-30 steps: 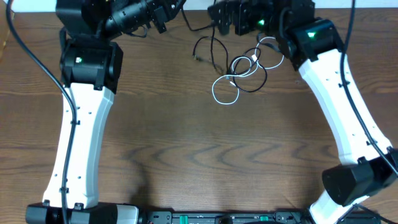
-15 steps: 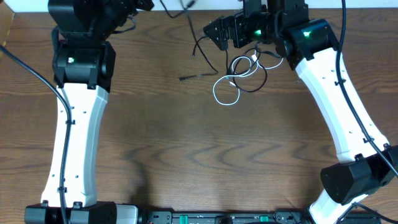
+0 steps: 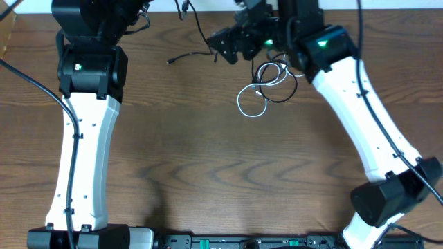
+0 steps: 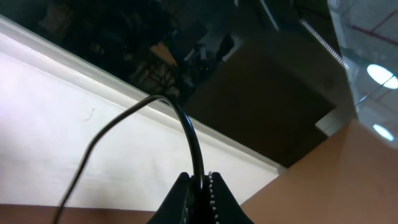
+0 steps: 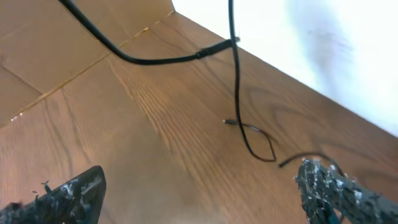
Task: Untangle cables
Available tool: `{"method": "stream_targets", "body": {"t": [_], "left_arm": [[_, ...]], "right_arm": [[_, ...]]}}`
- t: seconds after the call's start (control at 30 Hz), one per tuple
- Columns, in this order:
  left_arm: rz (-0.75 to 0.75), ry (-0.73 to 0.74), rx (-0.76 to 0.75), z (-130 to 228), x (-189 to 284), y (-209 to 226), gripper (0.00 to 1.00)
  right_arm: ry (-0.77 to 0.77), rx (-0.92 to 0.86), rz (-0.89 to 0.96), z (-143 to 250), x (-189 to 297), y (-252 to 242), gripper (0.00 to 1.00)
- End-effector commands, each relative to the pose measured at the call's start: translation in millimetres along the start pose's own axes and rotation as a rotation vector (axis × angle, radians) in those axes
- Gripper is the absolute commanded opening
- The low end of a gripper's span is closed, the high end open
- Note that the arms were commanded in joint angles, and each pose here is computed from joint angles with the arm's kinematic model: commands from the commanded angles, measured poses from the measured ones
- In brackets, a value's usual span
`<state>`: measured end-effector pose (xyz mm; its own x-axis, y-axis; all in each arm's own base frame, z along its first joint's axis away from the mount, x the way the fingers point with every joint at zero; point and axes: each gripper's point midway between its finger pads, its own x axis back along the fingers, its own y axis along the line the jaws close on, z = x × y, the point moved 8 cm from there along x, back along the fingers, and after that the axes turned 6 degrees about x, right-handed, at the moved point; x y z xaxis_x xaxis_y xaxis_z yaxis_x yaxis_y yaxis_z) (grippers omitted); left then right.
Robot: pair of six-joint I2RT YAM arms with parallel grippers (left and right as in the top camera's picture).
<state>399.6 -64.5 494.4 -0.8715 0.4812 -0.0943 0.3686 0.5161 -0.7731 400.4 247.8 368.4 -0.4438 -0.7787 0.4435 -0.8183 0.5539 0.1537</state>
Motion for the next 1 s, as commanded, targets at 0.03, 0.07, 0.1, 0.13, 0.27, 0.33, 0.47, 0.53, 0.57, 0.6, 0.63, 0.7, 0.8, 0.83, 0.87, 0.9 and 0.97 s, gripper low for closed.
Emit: {"method": "stream_targets", "body": {"t": [0.03, 0.07, 0.1, 0.13, 0.27, 0.33, 0.47, 0.53, 0.57, 0.6, 0.63, 0.7, 0.8, 0.83, 0.87, 0.9, 0.97], "left_arm": [[0.015, -0.017, 0.046, -4, 5, -7, 0.08], [0.017, -0.019, 0.045, -4, 6, -8, 0.07], [0.018, -0.019, 0.045, -4, 6, -9, 0.07], [0.021, -0.022, 0.043, -5, 7, -10, 0.07], [0.043, -0.014, 0.035, -5, 10, -16, 0.07], [0.052, -0.007, 0.037, -5, 12, -18, 0.07], [0.072, 0.022, 0.056, -2, 12, -21, 0.07], [0.076, 0.028, 0.067, -2, 12, -21, 0.08], [0.076, 0.029, 0.07, -2, 12, -21, 0.07], [0.076, 0.029, 0.079, -2, 12, -21, 0.07], [0.079, 0.033, 0.088, -1, 12, -21, 0.07], [0.08, 0.036, 0.11, -1, 12, -22, 0.08], [0.086, 0.04, 0.112, -1, 13, -23, 0.08], [0.092, 0.046, 0.11, 0, 13, -23, 0.08], [0.099, 0.053, 0.109, 0, 13, -24, 0.07], [0.101, 0.055, 0.114, 0, 13, -24, 0.07], [0.105, 0.06, 0.133, 0, 13, -25, 0.08]], "right_arm": [[0.031, 0.051, -0.012, 17, -41, -7, 0.92], [0.031, 0.053, -0.015, 19, -47, -8, 0.9], [0.033, 0.054, -0.019, 21, -54, -9, 0.87], [0.032, 0.056, -0.022, 23, -59, -10, 0.84], [0.003, 0.07, -0.026, 27, -80, -14, 0.81], [-0.016, 0.083, -0.016, 26, -84, -16, 0.8], [-0.075, 0.117, -0.009, 19, -92, -18, 0.72], [-0.102, 0.128, -0.006, 16, -95, -20, 0.68], [-0.11, 0.133, -0.005, 16, -97, -21, 0.65], [-0.117, 0.136, -0.004, 16, -98, -21, 0.63], [-0.12, 0.137, -0.004, 16, -100, -22, 0.59], [-0.119, 0.133, -0.004, 18, -102, -23, 0.59], [-0.11, 0.125, -0.004, 22, -107, -25, 0.55], [-0.109, 0.124, 0.001, 22, -107, -26, 0.52], [-0.108, 0.123, 0.011, 23, -107, -27, 0.49], [-0.107, 0.123, 0.024, 23, -107, -28, 0.47], [-0.111, 0.125, 0.045, 22, -107, -30, 0.45]]}}
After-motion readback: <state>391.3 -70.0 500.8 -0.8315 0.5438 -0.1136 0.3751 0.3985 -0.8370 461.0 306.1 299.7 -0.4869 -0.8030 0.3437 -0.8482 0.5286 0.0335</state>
